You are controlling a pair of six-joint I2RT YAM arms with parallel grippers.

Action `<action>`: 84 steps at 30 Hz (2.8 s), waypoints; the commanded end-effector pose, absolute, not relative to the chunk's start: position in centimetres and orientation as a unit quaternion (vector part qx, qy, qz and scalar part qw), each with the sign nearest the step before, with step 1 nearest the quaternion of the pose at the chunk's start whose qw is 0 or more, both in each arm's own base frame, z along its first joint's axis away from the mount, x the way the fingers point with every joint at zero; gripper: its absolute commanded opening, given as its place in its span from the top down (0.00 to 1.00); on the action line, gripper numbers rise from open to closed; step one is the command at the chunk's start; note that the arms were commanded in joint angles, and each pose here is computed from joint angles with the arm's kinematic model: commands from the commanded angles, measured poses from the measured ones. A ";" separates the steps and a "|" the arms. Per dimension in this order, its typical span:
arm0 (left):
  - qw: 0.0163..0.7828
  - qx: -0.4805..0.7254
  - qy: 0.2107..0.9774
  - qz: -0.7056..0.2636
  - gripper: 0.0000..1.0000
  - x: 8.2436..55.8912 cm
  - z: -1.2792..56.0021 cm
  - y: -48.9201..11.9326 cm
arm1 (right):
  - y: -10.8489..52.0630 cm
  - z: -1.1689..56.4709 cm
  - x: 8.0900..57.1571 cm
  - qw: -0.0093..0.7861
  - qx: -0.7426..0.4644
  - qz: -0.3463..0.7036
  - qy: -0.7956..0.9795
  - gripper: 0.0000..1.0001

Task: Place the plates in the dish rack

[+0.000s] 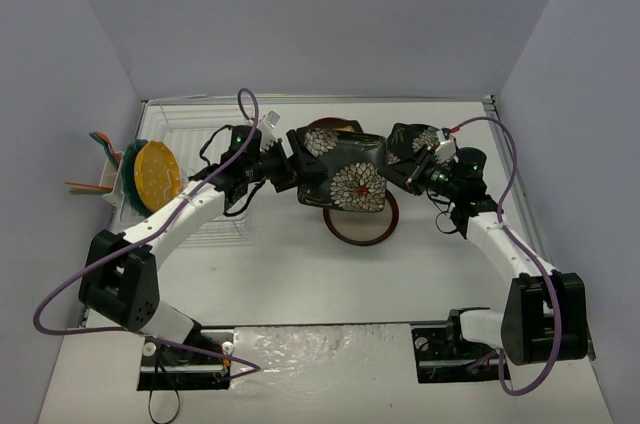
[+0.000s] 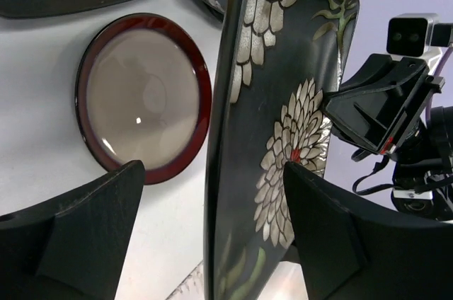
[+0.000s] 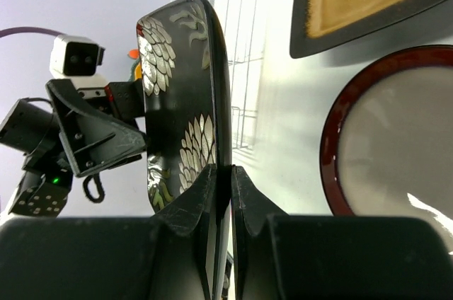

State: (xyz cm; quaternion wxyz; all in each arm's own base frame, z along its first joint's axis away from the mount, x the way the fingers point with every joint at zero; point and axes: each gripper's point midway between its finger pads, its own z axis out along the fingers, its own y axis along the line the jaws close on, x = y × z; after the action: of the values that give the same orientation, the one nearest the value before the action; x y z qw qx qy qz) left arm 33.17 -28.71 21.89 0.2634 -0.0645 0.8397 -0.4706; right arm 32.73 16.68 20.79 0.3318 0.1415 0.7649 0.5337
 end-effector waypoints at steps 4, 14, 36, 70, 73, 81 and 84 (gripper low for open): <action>0.308 -0.032 0.778 -0.546 0.49 34.3 28.4 -30.9 | 17.9 29.1 31.8 0.402 0.042 0.600 0.691 1.00; 0.331 -0.011 0.786 -0.523 0.92 34.3 29.0 -30.2 | 17.9 27.6 31.5 0.394 0.038 0.588 0.706 1.00; 0.493 0.049 0.819 -0.288 1.00 34.6 35.9 -16.5 | 15.6 26.0 31.6 0.432 -0.002 0.450 0.782 0.00; 0.415 0.008 0.890 0.187 1.00 41.8 29.7 10.1 | 15.0 22.6 31.6 0.416 -0.002 0.402 0.816 0.00; 0.397 0.007 0.901 0.176 1.00 41.6 27.6 9.8 | 15.0 22.4 31.7 0.414 -0.001 0.400 0.817 0.00; 0.388 -0.003 0.905 0.176 0.90 41.5 25.3 10.0 | 14.8 21.7 31.7 0.409 0.009 0.394 0.823 0.00; 0.385 -0.006 0.906 0.175 0.72 41.4 25.1 10.1 | 14.6 21.5 31.6 0.409 0.013 0.390 0.825 0.00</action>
State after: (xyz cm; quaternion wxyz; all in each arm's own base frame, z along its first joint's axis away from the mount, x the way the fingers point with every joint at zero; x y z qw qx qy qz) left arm 39.79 8.19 18.99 0.2879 0.0222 0.9485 0.1301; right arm 31.15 14.61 20.85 0.3893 0.0231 0.8317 0.3953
